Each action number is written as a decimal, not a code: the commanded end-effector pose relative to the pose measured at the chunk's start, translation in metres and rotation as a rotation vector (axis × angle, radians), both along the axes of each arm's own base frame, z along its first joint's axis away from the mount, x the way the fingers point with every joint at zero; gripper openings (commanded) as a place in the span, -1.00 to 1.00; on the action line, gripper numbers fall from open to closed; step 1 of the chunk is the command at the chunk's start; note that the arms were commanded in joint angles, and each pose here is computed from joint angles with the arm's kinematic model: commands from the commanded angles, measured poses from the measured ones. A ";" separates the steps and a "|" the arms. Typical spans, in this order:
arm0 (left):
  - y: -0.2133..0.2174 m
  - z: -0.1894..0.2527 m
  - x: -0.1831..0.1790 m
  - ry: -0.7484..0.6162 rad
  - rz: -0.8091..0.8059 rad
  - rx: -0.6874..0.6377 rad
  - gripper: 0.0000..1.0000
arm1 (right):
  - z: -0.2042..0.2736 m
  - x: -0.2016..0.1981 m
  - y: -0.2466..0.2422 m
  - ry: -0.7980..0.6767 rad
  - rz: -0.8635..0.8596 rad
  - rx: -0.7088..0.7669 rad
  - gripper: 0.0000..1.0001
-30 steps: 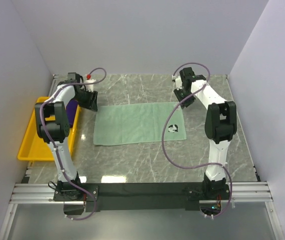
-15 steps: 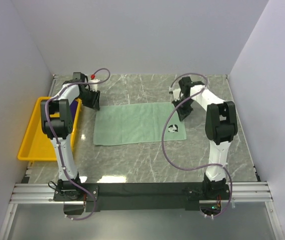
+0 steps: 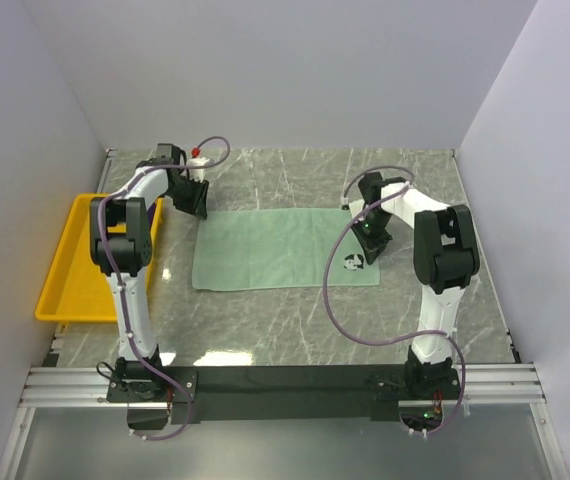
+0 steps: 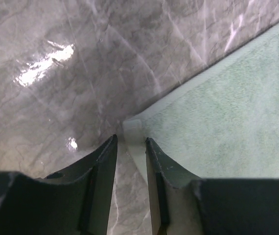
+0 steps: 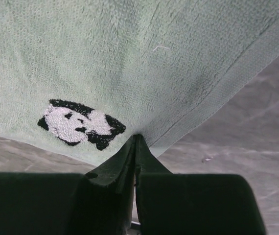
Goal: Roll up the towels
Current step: Flatten the towel, then fold the towel
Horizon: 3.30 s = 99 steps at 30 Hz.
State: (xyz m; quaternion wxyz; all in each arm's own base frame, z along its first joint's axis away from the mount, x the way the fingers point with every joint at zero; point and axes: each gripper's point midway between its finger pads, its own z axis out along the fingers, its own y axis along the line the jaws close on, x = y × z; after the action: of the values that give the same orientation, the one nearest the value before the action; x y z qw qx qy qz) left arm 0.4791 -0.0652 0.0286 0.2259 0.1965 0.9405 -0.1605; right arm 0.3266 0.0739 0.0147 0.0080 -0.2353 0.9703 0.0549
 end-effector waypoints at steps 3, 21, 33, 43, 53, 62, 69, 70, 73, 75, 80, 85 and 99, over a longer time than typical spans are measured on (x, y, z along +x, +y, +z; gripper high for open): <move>-0.006 0.012 0.019 -0.044 0.006 -0.020 -0.28 | 0.028 0.006 -0.004 -0.043 0.012 0.023 -0.81; -0.012 0.029 0.027 -0.088 -0.030 -0.015 -0.11 | 0.075 0.153 -0.009 -0.379 -0.122 -0.008 -0.43; -0.012 0.023 0.021 -0.070 -0.034 0.002 -0.07 | 0.039 0.176 -0.019 -0.384 -0.145 -0.081 -0.25; -0.013 0.019 0.017 -0.053 -0.035 0.003 -0.05 | 0.031 0.184 -0.012 -0.382 -0.185 -0.031 -0.25; -0.011 0.014 0.010 -0.035 -0.038 0.014 0.02 | 0.006 0.182 -0.011 -0.305 -0.213 -0.006 -0.27; -0.010 0.015 0.009 -0.032 -0.037 0.018 0.04 | 0.003 0.174 -0.013 -0.246 -0.218 0.000 -0.53; -0.014 0.017 0.010 -0.033 -0.038 -0.003 0.00 | 0.011 0.170 -0.011 -0.269 -0.202 0.022 -1.00; -0.014 0.016 0.010 -0.031 -0.038 -0.006 0.00 | 0.013 0.169 -0.010 -0.272 -0.201 0.030 -1.00; -0.016 0.015 0.012 -0.033 -0.034 -0.017 0.00 | 0.020 0.170 -0.007 -0.282 -0.194 0.048 -1.00; -0.018 0.012 0.012 -0.026 -0.034 -0.028 -0.01 | 0.021 0.169 -0.006 -0.279 -0.187 0.053 -1.00; -0.024 0.002 0.011 -0.009 -0.039 -0.029 -0.06 | 0.021 0.166 -0.005 -0.274 -0.177 0.063 -1.00; -0.030 -0.006 0.013 -0.014 -0.042 -0.015 -0.24 | 0.024 0.164 -0.005 -0.280 -0.169 0.064 -1.00; -0.026 0.039 0.057 -0.151 0.000 -0.052 -0.99 | 0.067 0.204 -0.041 -0.445 -0.233 0.080 -1.00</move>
State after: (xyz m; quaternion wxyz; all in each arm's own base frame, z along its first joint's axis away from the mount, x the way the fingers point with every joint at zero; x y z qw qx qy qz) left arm 0.5061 -0.0929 0.0326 0.2459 0.2053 0.9323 -0.1677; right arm 0.5001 0.0534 0.0237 0.1539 -0.1407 0.9768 0.0491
